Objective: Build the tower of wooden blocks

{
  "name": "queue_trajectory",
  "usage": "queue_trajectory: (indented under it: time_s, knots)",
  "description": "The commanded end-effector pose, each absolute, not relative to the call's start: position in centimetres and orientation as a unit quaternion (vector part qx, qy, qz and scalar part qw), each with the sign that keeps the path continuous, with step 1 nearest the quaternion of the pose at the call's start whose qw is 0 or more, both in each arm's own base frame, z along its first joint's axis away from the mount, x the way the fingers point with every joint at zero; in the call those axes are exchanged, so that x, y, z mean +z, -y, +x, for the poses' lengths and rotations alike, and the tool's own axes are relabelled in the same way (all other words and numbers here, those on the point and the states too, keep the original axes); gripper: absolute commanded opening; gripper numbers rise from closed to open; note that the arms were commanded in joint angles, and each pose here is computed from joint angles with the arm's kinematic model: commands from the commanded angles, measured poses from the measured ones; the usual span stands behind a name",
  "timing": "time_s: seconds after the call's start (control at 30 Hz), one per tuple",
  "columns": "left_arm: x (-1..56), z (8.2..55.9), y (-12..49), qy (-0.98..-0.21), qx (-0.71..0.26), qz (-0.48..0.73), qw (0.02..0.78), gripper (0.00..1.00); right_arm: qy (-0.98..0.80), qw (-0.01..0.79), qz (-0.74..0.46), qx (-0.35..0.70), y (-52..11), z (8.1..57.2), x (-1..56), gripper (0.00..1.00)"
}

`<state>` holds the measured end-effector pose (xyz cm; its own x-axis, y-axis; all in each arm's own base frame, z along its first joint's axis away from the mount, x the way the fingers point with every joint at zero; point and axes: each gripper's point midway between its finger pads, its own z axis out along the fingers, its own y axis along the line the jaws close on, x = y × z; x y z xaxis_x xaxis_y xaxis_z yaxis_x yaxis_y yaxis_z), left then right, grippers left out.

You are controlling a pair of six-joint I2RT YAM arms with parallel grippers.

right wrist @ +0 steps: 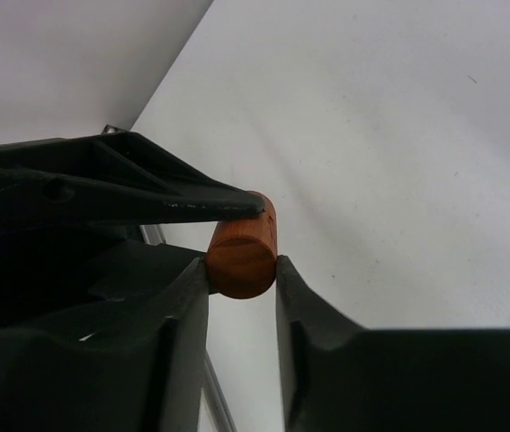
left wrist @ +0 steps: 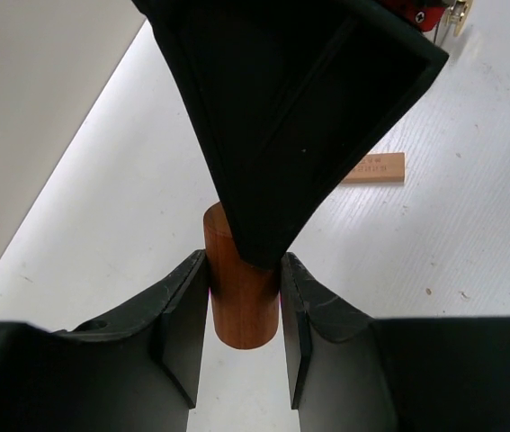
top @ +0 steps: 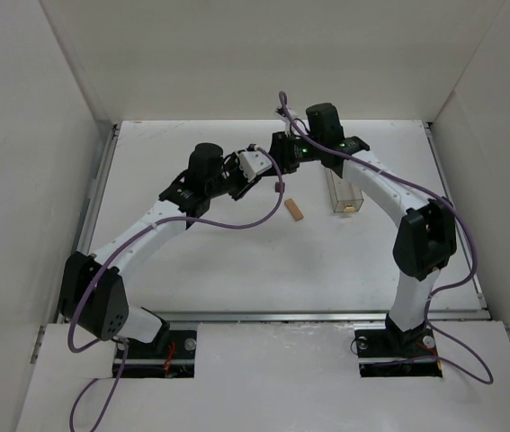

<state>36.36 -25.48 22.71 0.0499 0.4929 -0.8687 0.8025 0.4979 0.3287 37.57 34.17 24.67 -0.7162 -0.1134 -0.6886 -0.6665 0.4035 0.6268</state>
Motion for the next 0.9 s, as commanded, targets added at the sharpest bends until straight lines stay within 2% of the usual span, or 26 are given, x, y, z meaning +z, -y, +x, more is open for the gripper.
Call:
queue_trajectory:
  time_s: [0.0,0.07,0.1,0.2,0.23,0.3,0.37,0.4,0.47,0.5,0.63,0.73,0.87]
  knots:
    - [26.1,37.1,26.2,-0.644,-0.142,0.469,0.587,0.00,-0.763,0.286,-0.277,0.509,-35.4,36.4,26.8,0.22]
    - [25.7,37.1,26.1,-0.647,-0.143,0.470,0.584,0.00,-0.763,0.286,-0.277,0.509,-35.4,36.4,26.8,0.13]
    - [25.7,37.1,26.1,-0.647,-0.143,0.470,0.584,0.00,-0.765,0.288,-0.274,0.506,-35.3,36.5,26.7,0.01]
    - [25.5,37.0,26.1,-0.649,-0.143,0.471,0.580,0.02,-0.768,0.298,-0.271,0.499,-35.3,37.0,26.9,0.00]
    - [25.5,37.1,26.0,-0.651,-0.139,0.469,0.580,0.22,-0.774,0.299,-0.265,0.492,-35.2,37.2,26.7,0.00]
    - [24.8,36.9,25.9,-0.656,-0.140,0.470,0.573,0.45,-0.791,0.310,-0.244,0.468,-34.7,38.2,26.3,0.00]
    - [24.6,36.9,25.7,-0.662,-0.137,0.469,0.569,0.74,-0.810,0.323,-0.221,0.436,-34.4,39.0,26.2,0.00]
    - [24.6,36.9,25.7,-0.662,-0.137,0.469,0.569,1.00,-0.833,0.352,-0.187,0.384,-33.2,40.9,25.5,0.00]
    - [23.9,36.6,25.1,-0.673,-0.130,0.467,0.558,1.00,-0.859,0.365,-0.163,0.320,-32.8,41.1,25.0,0.00]
    - [24.0,36.7,24.5,-0.682,-0.119,0.456,0.559,1.00,-0.879,0.388,-0.122,0.248,-31.1,42.7,23.8,0.00]
    - [23.8,36.4,21.7,-0.721,-0.078,0.403,0.559,1.00,-0.918,0.372,-0.081,0.112,-29.1,42.4,19.6,0.00]
    - [23.3,36.4,16.4,-0.776,-0.048,0.298,0.555,1.00,-0.931,0.348,-0.082,0.076,-29.4,40.3,15.6,0.00]
    - [24.3,35.9,11.5,-0.801,-0.004,0.169,0.574,1.00,-0.938,0.339,-0.068,0.032,-29.1,39.9,12.4,0.00]
